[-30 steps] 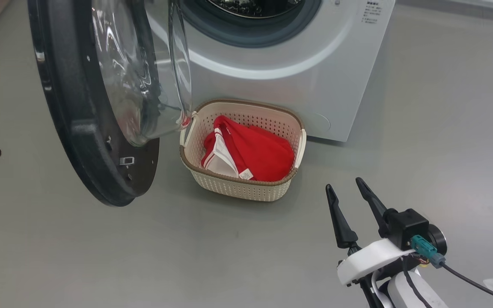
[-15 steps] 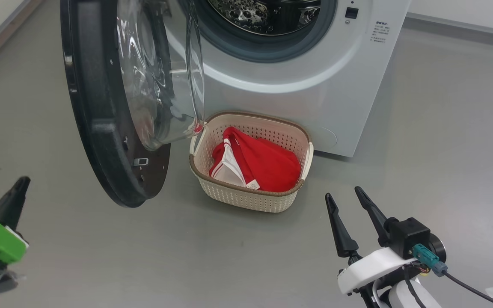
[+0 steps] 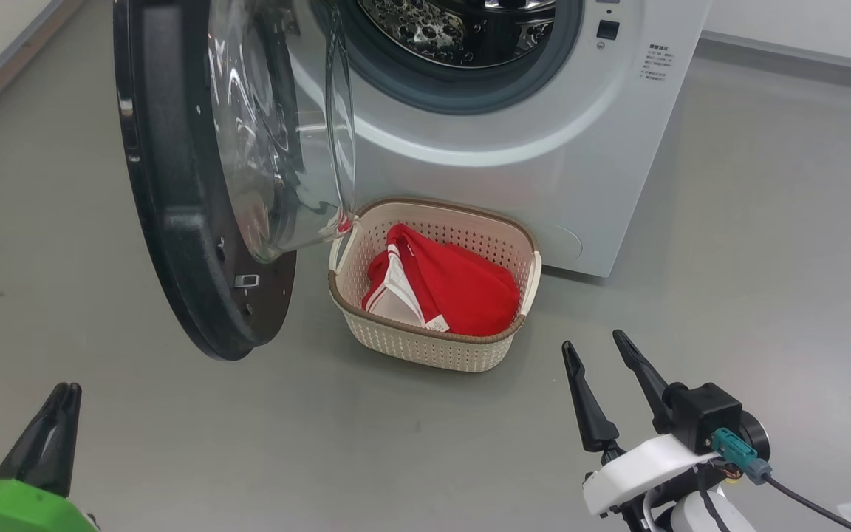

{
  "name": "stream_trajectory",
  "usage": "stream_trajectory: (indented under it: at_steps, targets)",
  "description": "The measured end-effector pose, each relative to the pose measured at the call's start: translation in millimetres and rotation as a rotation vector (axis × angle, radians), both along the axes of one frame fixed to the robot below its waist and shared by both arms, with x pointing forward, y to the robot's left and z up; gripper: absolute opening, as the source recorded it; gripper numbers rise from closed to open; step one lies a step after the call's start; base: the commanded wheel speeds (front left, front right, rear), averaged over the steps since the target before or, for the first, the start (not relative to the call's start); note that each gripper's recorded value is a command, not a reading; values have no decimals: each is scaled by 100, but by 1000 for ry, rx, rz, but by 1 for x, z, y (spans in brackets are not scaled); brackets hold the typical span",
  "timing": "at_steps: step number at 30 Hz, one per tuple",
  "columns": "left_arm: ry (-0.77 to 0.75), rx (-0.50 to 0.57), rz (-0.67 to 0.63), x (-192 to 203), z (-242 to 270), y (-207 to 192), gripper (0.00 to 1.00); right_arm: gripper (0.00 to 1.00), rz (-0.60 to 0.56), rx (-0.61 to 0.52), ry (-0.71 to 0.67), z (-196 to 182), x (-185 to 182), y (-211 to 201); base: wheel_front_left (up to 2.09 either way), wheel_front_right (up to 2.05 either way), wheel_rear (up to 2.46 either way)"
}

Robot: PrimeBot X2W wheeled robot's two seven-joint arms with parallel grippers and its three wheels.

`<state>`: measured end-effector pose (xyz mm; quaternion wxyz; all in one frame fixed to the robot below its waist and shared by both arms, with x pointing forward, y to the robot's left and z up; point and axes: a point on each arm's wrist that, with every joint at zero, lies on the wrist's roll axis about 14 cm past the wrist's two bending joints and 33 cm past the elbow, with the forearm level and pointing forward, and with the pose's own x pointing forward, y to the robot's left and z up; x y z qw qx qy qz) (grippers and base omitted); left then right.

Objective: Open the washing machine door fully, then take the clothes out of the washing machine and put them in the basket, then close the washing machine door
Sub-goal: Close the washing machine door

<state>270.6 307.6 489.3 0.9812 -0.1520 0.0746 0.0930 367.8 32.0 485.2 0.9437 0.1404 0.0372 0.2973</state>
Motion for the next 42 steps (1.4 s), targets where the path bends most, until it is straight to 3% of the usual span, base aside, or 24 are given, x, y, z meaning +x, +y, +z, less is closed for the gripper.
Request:
stream_trajectory:
  at_steps: [1, 2, 15, 42]
  targets:
    - [-10, 28, 6, -2, 0, 2, 77, 100, 0, 0, 0, 0, 0, 0, 0, 0, 0]
    - [-15, 47, 10, -4, -1, 4, 100, 100, -1, 0, 1, 0, -1, 0, 0, 0, 0]
    - [-48, 130, 69, -23, -25, 8, 100, 100, -5, -1, 10, -3, -3, -3, 0, 0, 0]
    - [-36, 137, 87, -14, -31, 8, 100, 100, 0, 3, 15, -4, -2, -2, 0, 0, 0]
